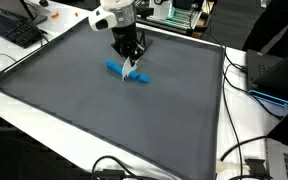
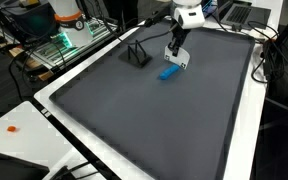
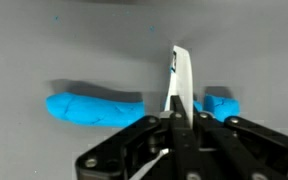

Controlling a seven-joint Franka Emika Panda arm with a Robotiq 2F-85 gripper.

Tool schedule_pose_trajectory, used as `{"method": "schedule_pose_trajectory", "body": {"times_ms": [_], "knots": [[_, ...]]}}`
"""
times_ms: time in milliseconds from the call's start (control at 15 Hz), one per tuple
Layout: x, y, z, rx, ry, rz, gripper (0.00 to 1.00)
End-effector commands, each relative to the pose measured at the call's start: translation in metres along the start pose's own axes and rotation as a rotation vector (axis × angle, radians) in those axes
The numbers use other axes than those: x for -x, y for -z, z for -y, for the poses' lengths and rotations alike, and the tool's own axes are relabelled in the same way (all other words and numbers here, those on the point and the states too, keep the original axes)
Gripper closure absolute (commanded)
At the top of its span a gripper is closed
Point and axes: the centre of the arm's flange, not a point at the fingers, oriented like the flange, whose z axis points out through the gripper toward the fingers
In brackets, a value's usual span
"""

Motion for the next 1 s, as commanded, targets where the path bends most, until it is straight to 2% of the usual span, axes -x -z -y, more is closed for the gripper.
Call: {"method": "schedule_pose_trajectory", "body": {"times_ms": [0,600,933], "knots": [[0.003,0.0,0.002,-0.012,-0.003,0.023,0.99],[-0.001,0.036,-0.012,0.008,-0.016,-0.045,0.99],[-0.002,0.041,-0.031,0.041,-0.022,-0.057,0.99]]}}
